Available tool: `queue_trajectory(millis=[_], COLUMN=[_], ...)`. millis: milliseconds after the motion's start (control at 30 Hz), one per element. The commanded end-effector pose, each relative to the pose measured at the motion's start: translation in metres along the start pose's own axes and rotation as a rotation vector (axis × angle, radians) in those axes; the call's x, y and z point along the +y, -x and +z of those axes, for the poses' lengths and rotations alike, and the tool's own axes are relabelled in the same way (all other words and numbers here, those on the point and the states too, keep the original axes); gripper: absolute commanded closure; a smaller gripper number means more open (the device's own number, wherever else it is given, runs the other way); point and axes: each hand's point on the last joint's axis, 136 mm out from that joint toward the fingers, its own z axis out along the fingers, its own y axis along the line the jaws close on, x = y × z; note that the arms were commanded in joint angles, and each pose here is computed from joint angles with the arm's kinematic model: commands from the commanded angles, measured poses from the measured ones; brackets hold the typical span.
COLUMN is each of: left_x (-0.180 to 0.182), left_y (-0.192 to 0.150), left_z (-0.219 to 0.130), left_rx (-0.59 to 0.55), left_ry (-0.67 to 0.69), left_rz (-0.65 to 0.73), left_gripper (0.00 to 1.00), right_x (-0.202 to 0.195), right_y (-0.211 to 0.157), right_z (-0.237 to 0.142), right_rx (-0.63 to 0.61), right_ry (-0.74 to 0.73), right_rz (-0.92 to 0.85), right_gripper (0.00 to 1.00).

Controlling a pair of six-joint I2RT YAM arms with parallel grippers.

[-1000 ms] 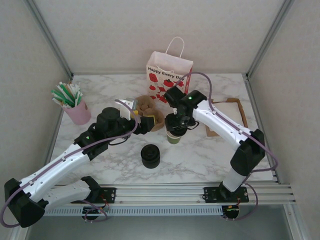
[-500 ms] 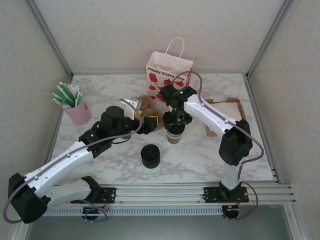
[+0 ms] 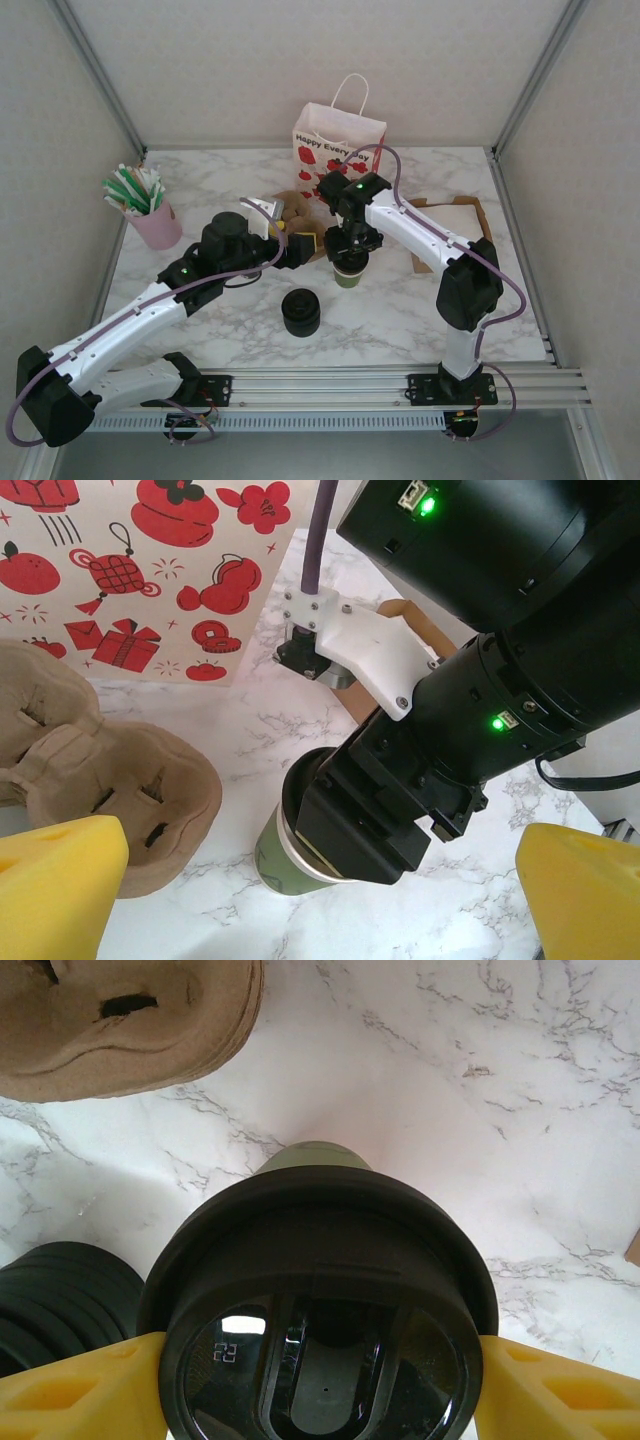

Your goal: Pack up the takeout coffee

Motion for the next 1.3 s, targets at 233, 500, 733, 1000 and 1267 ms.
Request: queue_trajectory(millis=[233,500,733,1000,1267], left_x=[-0.006,-0.005,-0.004,-0.004,-0.003], left_y=[0.002,0.002,0.001,0.001,0.000], left_z=[0.001,0.002,0.003,0.003,0.005], left_rx=[-0.016,-0.017,-0.014,-0.013,-0.010], left_ry=[-0.028,-0.023,-0.020,-0.018,-0.019], left_rz=[-0.010,-0.012,-0.016,-0.017,-0.023], left_gripper=[0.00,0.00,0.00,0.00,0.00], right_x=[0.000,0.009,0.012,0.009,0.008], right_y=[-0.005,-0.014,-0.015,-0.011,-0.009], right_z=[0.007,0.014,0.018,0.008,0.000], right_rx=[0.037,0.057,0.063,0.032,0.011], right_ry=[-0.015,-0.012,-0.008,-0.017,-0.019], right_rz=[-0.017,-0.041,-0.044,-0.041,-0.039], right_gripper=[0.27,0.27,0.27,0.27,0.27])
